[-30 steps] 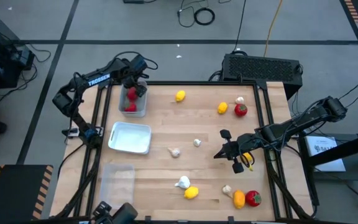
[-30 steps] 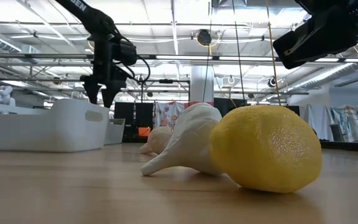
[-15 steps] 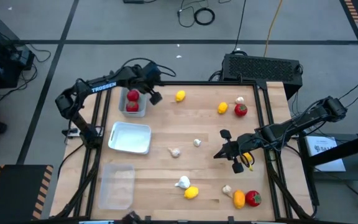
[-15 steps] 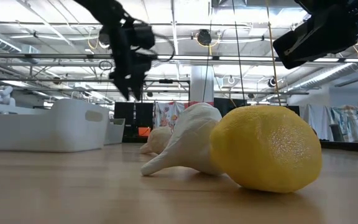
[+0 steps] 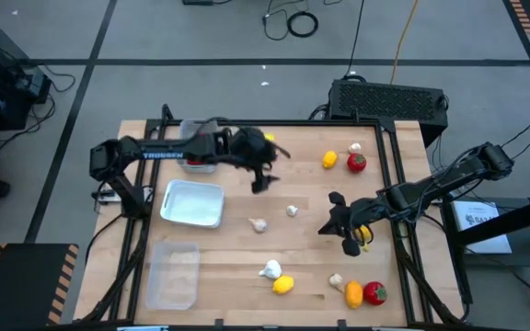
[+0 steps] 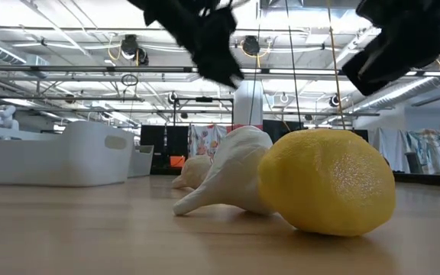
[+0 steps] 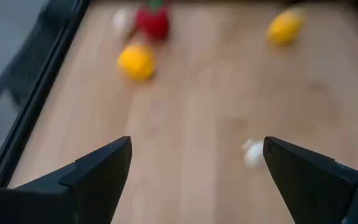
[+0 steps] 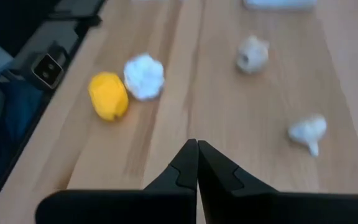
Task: Sort produce into baskets
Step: Put the red tomato into the gray bin
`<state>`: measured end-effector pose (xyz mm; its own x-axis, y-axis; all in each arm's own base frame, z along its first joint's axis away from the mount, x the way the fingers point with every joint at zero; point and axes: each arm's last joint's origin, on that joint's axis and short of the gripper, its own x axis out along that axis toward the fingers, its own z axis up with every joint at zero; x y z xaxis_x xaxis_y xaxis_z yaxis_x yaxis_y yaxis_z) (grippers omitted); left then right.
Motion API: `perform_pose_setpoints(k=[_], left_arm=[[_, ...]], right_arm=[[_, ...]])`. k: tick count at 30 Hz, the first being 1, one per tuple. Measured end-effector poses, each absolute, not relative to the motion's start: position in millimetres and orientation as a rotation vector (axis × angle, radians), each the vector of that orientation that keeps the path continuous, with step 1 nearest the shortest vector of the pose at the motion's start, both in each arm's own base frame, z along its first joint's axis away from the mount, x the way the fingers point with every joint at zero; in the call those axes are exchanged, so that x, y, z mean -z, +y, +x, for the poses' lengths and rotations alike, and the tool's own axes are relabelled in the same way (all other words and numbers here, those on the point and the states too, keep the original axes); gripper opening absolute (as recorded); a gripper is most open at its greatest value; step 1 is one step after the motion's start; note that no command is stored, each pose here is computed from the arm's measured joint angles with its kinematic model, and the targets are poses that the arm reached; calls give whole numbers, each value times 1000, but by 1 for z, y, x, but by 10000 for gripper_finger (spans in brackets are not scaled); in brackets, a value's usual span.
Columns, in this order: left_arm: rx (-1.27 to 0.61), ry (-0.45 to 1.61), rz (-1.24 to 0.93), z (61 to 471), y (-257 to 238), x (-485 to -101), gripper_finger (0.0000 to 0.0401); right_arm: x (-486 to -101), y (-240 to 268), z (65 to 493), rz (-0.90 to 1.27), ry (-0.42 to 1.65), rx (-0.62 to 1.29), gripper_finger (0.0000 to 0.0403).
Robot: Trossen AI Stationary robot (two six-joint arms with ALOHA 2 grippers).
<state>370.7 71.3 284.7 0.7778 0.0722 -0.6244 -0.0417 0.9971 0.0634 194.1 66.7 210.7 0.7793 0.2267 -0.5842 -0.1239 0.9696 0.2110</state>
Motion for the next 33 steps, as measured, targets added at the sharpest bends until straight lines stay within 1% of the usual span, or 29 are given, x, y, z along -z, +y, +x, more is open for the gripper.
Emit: perform_pose_setpoints(k=[4, 7, 9, 12, 14, 17, 19, 22, 30, 33], left_arm=[[15, 636, 102, 380, 41, -285, 370], [70, 622, 144, 384, 23, -283, 370], [98, 629, 166, 385, 14, -282, 370], [104, 639, 182, 384, 7, -282, 370], [103, 666, 183, 382, 7, -280, 370], [102, 706, 184, 380, 10, -277, 370], [92, 728, 178, 378, 15, -275, 370], [72, 735, 174, 377, 22, -275, 370], [41, 765, 158, 375, 36, -273, 370], [40, 786, 154, 373, 37, -271, 370]], right_arm=[[-230, 66, 193, 209, 765, -140, 0], [-250, 63, 188, 185, 853, -64, 0], [-265, 57, 184, 134, 884, 62, 0], [-280, 41, 176, 22, 919, 319, 0], [-290, 29, 170, -1, 946, 459, 0], [-298, 8, 164, 28, 1011, 581, 0], [-299, -6, 162, 70, 1052, 623, 3], [-297, -27, 161, 136, 1110, 643, 19], [-280, -87, 163, 290, 1254, 728, 89], [-269, -106, 166, 310, 1319, 759, 113]])
